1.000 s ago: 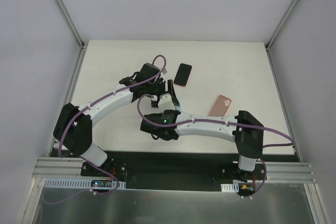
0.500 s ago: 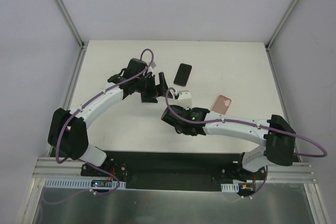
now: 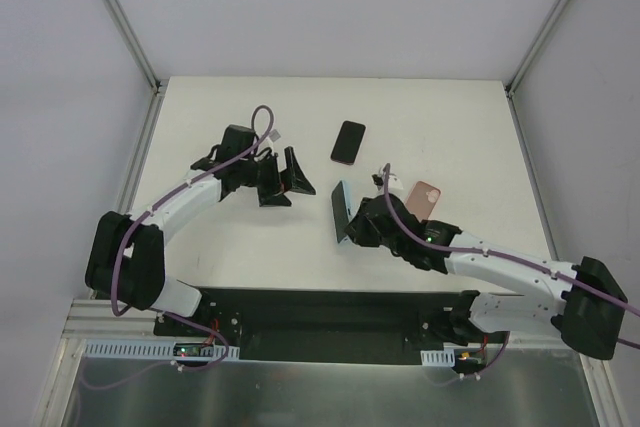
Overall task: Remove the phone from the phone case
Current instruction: Adjust the phone.
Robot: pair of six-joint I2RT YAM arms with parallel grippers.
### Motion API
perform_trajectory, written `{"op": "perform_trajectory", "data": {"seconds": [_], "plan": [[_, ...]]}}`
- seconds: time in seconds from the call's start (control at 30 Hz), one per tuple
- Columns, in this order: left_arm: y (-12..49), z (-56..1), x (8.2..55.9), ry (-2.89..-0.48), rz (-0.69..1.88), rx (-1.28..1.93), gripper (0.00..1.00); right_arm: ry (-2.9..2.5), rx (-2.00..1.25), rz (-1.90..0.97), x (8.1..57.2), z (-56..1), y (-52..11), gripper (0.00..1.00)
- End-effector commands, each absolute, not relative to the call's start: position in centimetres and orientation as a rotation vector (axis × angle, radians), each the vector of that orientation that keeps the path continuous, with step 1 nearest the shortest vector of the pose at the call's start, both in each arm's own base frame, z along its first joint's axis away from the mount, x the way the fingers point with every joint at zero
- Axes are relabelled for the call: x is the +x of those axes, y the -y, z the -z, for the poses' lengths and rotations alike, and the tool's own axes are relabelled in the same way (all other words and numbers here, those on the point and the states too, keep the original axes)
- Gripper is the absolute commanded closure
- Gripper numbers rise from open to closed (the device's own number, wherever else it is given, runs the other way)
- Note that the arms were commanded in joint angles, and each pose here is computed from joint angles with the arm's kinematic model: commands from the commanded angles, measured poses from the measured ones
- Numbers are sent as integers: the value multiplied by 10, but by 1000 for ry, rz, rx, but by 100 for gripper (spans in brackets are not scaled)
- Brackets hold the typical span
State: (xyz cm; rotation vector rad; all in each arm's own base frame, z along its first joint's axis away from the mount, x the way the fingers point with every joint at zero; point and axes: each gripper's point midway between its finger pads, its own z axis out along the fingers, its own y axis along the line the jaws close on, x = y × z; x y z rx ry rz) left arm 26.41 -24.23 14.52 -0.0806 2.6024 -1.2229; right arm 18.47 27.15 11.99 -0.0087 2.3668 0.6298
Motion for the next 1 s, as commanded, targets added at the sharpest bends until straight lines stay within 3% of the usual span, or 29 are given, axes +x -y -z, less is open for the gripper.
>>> {"op": "perform_trajectory", "data": {"seconds": [0.0,0.13,0.37,0.67,0.77,0.97], "plan": [[248,-175,262,-2416,1547,-72,5,-2103,96,-1061,200,-189,-296,99],[257,-200,266,-2220,1732,9,6,-2023,114,-1260,199,-202,-298,99],[265,-197,265,-2160,1945,-73,9,-1928,99,-1483,194,-226,-309,99],[267,-193,267,-2163,1966,-80,12,-1859,93,-1604,194,-245,-316,99],[268,-200,269,-2137,1985,-75,17,-1867,98,-1640,195,-243,-321,99],[271,-219,274,-2047,2061,-59,47,-1915,131,-1687,199,-229,-333,99]]}}
